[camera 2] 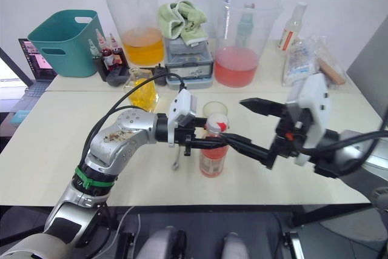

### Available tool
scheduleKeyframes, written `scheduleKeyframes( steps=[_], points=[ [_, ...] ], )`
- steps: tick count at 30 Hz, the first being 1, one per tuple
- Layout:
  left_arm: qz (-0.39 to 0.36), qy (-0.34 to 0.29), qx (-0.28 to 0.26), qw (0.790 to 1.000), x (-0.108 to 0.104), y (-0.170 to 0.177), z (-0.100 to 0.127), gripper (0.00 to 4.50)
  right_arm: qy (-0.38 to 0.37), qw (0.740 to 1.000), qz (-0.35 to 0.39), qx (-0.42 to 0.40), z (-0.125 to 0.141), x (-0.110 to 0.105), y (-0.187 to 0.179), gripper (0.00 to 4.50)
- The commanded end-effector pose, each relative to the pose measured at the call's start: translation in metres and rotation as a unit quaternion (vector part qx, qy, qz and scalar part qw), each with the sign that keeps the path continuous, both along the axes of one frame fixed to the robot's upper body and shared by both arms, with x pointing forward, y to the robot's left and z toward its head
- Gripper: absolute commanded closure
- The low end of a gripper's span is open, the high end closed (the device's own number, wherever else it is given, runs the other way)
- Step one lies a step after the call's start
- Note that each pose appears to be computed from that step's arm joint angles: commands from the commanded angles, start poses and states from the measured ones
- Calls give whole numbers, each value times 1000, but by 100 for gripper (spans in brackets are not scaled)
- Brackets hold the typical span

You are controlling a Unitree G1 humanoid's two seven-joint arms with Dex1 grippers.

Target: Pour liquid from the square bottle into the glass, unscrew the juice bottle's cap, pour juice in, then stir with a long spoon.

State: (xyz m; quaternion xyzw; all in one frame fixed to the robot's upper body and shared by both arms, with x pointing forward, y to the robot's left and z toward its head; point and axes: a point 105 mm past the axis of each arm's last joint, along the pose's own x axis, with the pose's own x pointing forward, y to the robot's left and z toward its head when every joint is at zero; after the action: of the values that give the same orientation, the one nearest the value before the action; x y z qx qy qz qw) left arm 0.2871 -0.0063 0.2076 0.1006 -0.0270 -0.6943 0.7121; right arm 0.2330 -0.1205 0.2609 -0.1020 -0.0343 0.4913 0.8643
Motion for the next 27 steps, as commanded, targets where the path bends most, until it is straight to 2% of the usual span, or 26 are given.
scheduleKeyframes(
  steps=[1, 5, 9, 11, 14, 17, 23, 27],
  points=[
    [-2, 7, 2, 1000, -4, -1, 0, 288, -9, 1000, -8, -4, -3, 8, 8, 0],
    [1, 9, 1, 1000, -4, -1, 0, 288, -13, 1000, -19, 3, -4, 16, 12, 0],
    [4, 10, 0, 1000, -4, 0, 0, 288, -6, 1000, -31, 3, -8, 22, 12, 111],
    [5, 9, 1, 1000, -4, 1, 0, 288, -3, 1000, -26, 3, -9, 21, 13, 188],
    [6, 8, 1, 1000, -5, 1, 0, 288, 2, 1000, -8, 5, -10, 18, 15, 280],
    [7, 6, 3, 1000, -5, 2, -1, 288, 7, 1000, 16, 0, -11, 16, 18, 281],
    [16, 2, 8, 1000, -5, 6, -1, 288, 8, 993, 114, -32, -12, 16, 23, 281],
    [29, 6, 10, 1000, -5, 15, -2, 288, 15, 968, 241, -65, -14, 29, 24, 281]
  ],
)
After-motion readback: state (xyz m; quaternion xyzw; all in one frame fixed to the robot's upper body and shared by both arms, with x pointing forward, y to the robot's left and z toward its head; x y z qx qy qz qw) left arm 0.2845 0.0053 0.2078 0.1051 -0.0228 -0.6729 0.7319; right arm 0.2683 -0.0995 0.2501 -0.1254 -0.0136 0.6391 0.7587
